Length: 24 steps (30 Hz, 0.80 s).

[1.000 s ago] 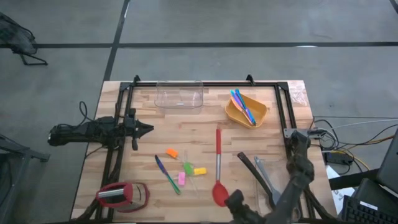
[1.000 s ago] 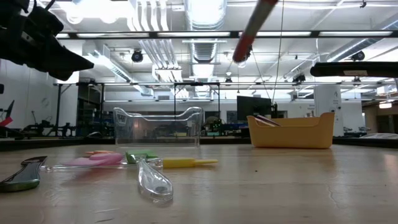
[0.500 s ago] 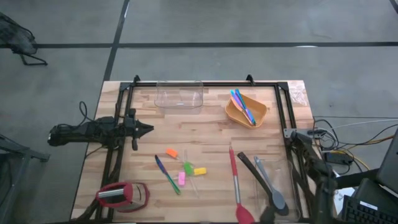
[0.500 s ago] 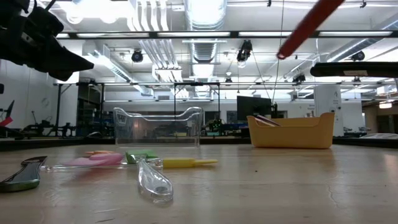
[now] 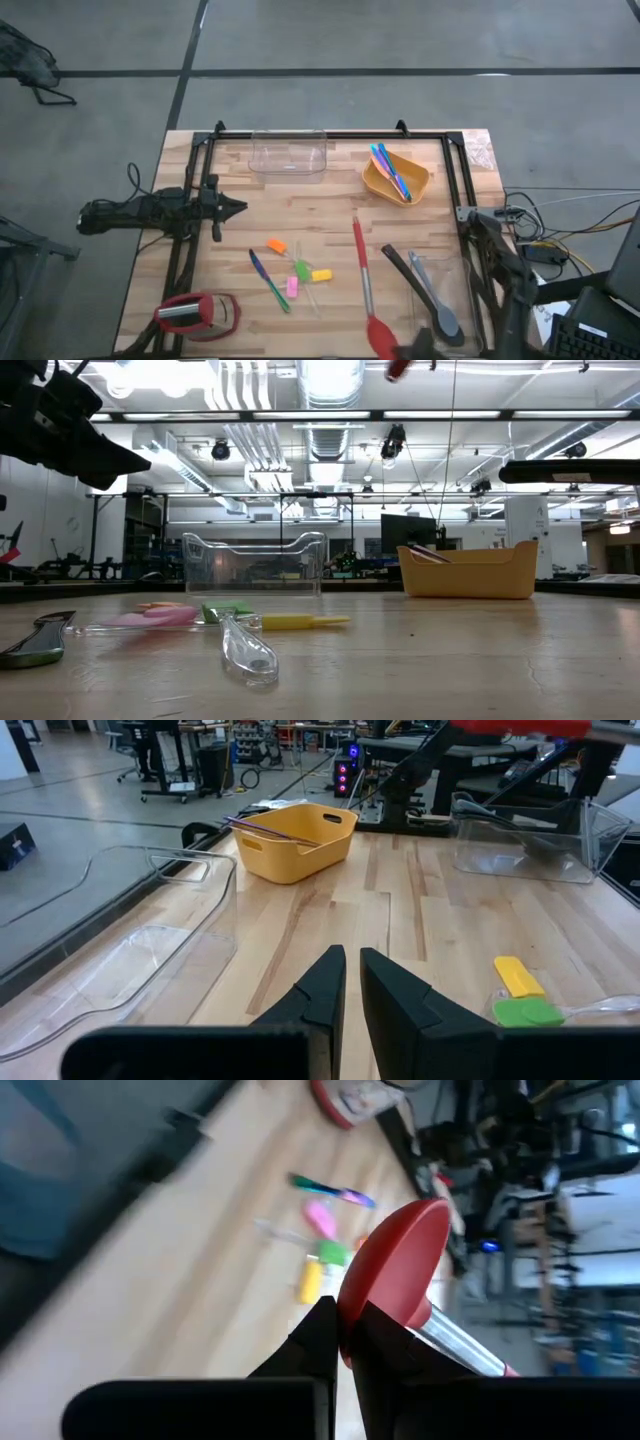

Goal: Pick & Place Kitchen Items
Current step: Put the red serving spoon into the bottom transparent bin

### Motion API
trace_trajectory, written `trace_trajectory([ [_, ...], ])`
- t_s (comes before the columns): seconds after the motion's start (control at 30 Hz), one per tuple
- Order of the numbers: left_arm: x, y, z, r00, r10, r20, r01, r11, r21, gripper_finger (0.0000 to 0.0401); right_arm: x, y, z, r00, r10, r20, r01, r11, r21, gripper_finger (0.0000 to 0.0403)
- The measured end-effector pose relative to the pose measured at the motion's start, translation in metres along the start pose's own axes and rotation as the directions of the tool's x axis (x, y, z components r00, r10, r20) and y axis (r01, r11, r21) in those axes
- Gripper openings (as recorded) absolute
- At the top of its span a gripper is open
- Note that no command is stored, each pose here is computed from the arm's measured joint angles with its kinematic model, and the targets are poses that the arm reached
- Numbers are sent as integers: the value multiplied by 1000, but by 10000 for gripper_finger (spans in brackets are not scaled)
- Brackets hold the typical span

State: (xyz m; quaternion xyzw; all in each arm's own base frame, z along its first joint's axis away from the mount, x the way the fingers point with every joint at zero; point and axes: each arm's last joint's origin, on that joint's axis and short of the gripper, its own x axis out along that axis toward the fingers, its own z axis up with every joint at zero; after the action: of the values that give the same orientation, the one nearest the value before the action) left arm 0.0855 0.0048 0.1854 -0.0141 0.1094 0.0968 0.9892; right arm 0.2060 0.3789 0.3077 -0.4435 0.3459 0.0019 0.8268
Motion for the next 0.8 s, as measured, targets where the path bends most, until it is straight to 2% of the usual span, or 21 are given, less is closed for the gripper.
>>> trace_trajectory([
  [0.2, 0, 0, 0, 1000, 1, 1, -1, 1000, 13, 44, 41, -30, 5, 995, -56, -82, 49, 995, -84, 13],
  [0.3, 0, 1, 0, 999, 50, 7, -51, 995, 88, 44, 60, -45, 6, 990, -71, -125, 59, 993, -99, 13],
  [0.4, 0, 2, 1, 997, 79, 8, -80, 992, 99, 44, 75, -57, 5, 984, -84, -158, 68, 992, -104, 13],
  [0.5, 0, 2, 2, 996, 80, 27, -80, 997, 15, 44, 84, -64, 4, 980, -90, -177, 71, 991, -112, 13],
  [0.57, -1, 2, 11, 990, 83, 117, -70, 991, -114, 44, 88, -66, 4, 978, -93, -187, 72, 991, -117, 13],
  [0.6, -2, 2, 17, 980, 99, 172, -64, 978, -197, 44, 90, -67, 3, 977, -95, -193, 73, 990, -119, 13],
  [0.67, -3, 3, 26, 957, 135, 256, -30, 926, -376, 44, 96, -69, 2, 973, -99, -207, 75, 990, -123, 13],
  [0.7, -4, 3, 29, 946, 142, 291, -4, 903, -430, 44, 98, -69, 1, 971, -101, -214, 75, 989, -127, 13],
  [0.73, -4, 3, 33, 937, 137, 322, 25, 892, -451, 44, 101, -69, 0, 969, -104, -222, 74, 987, -141, 13],
  [0.8, -4, 1, 41, 920, 65, 387, 126, 884, -449, 44, 107, -67, -3, 963, -132, -236, 89, 979, -186, 13],
])
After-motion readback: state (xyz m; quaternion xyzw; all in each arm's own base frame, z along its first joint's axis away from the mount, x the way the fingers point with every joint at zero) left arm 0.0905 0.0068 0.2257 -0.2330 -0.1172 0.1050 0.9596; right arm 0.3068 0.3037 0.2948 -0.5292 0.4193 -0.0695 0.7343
